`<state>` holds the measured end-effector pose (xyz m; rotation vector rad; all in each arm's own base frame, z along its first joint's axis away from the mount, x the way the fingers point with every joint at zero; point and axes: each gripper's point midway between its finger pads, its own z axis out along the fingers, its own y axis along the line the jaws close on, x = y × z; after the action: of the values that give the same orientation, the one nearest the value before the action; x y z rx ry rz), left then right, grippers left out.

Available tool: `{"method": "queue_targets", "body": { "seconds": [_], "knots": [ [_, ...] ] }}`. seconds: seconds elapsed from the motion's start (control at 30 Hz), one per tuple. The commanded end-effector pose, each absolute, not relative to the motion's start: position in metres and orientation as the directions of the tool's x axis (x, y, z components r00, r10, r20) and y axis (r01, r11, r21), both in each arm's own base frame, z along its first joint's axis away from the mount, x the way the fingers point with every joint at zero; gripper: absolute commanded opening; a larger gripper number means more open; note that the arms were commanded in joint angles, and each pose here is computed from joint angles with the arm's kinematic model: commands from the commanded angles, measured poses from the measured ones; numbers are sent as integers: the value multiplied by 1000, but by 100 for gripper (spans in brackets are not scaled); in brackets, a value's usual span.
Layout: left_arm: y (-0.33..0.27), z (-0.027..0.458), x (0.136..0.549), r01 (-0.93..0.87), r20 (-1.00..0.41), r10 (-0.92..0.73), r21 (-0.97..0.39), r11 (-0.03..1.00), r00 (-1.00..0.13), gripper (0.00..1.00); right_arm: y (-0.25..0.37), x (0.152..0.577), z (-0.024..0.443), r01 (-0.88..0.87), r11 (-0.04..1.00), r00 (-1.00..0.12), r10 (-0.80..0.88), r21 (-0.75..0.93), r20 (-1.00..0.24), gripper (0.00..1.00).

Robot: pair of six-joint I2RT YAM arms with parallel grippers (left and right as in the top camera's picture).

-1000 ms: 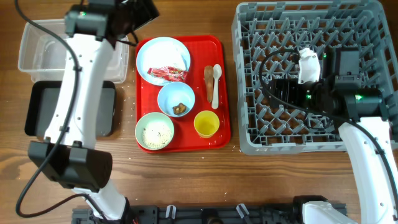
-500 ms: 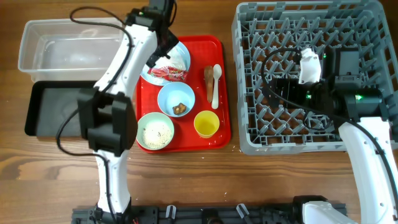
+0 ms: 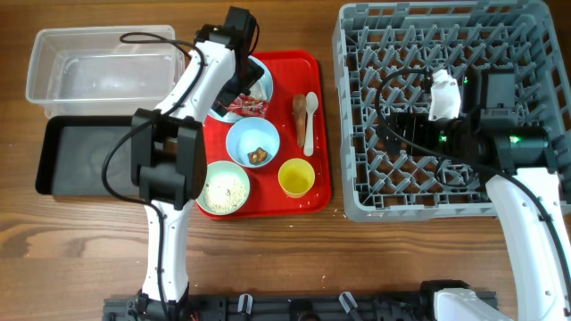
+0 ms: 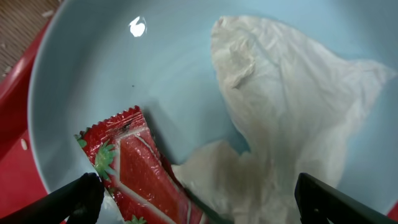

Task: Sort waste into correct bins and load items into the dishwasher rack
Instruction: 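Move the left gripper to the white plate and grasp the red wrapper and tissue, then carry the wrapper and tissue left and drop them into the clear bin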

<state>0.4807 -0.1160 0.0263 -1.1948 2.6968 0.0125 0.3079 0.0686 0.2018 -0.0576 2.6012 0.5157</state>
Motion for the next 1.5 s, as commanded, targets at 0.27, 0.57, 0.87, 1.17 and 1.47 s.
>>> {"method": "queue_targets", "body": {
  "seconds": [0.27, 0.57, 0.87, 1.17, 1.47],
  "knots": [
    [-124, -13, 471, -735, -137, -729, -7, 678, -671, 77, 71, 311, 210, -118, 917, -878, 83, 381, -471, 100],
    [-123, -8, 469, -711, -134, -705, 4, 703, -697, 4, 71, 311, 210, -112, 916, -879, 90, 384, -469, 100],
    [-97, 109, 513, -611, -295, -640, -193, 767, -710, 4, 72, 314, 212, -116, 916, -873, 90, 383, -479, 100],
    [11, 199, 536, -688, -417, -774, -372, 623, -476, 4, 72, 315, 212, -118, 916, -870, 90, 383, -485, 100],
    [108, 160, 548, -805, -406, -860, -371, 464, -309, 17, 72, 318, 214, -107, 914, -866, 107, 391, -489, 100]
  ]
}}
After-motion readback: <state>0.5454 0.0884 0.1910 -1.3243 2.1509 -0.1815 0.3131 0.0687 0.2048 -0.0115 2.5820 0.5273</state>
